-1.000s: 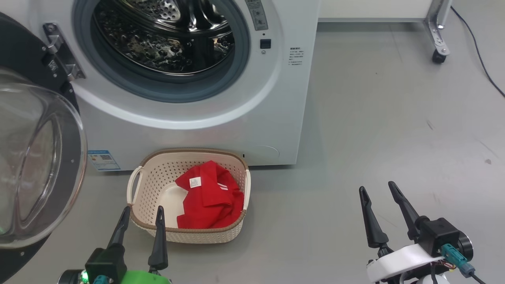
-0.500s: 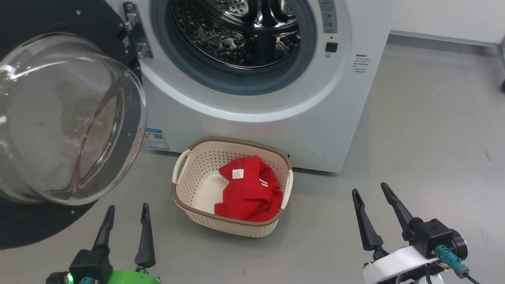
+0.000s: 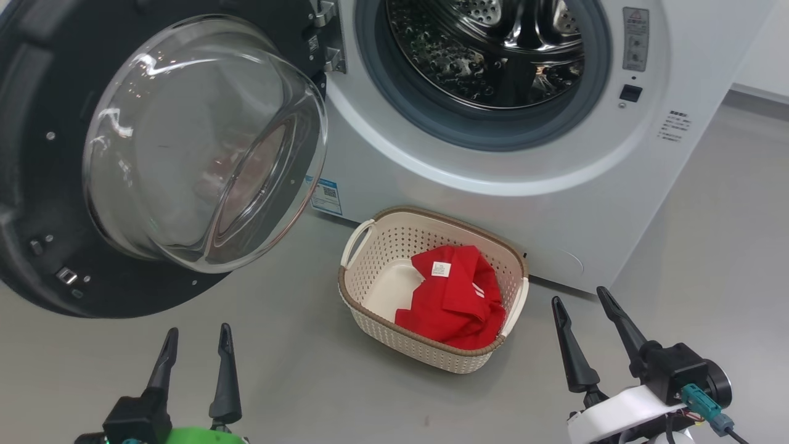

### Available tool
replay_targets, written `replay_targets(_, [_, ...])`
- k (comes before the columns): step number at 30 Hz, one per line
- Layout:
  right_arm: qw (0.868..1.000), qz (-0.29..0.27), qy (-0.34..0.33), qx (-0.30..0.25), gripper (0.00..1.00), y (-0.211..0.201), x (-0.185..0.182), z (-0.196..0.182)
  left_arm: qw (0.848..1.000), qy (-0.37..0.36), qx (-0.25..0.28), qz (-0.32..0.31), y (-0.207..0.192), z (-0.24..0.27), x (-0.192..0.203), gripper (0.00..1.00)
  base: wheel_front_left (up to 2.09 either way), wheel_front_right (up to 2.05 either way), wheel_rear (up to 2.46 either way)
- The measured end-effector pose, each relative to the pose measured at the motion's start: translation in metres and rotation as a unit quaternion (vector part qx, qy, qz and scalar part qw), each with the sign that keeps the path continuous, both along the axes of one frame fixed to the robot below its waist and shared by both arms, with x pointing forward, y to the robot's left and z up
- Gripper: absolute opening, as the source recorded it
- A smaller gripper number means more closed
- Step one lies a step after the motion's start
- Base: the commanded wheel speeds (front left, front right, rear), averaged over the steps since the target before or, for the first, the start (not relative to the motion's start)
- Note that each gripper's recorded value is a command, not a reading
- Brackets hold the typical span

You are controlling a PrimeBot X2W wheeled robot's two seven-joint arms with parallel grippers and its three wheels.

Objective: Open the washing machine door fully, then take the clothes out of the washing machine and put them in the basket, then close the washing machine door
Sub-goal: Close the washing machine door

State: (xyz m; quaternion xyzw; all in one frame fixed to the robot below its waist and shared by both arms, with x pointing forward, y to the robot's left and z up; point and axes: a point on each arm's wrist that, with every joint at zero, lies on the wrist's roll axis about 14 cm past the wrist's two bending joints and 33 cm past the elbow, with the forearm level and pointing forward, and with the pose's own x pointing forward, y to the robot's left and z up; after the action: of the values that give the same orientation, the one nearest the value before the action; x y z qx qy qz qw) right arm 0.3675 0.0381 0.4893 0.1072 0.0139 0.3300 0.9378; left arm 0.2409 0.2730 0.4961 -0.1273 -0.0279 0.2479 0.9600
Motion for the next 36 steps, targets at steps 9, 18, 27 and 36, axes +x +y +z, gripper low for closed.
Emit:
replay_targets(9, [0.999,0.034,-0.001,-0.002,1.00,0.020,-0.007,0.000,0.999,0.004,-0.003,0.035,0.015,-0.003,-0.019,1.00,0.00,0.00,0.00])
replay_targets(18, [0.999,0.041,0.002,-0.002,1.00,0.023,-0.009,-0.002,0.999,0.006,-0.004,0.036,0.014,-0.004,-0.020,1.00,0.00,0.00,0.00])
replay_targets(27, [0.999,0.043,0.005,-0.002,1.00,0.024,-0.010,-0.004,0.999,0.007,-0.005,0.038,0.015,-0.005,-0.021,0.00,0.00,0.00,0.00])
replay_targets(36, [0.999,0.044,0.005,-0.002,1.00,0.025,-0.010,-0.004,0.997,-0.035,-0.054,0.040,0.012,0.003,-0.017,0.00,0.00,0.00,0.00])
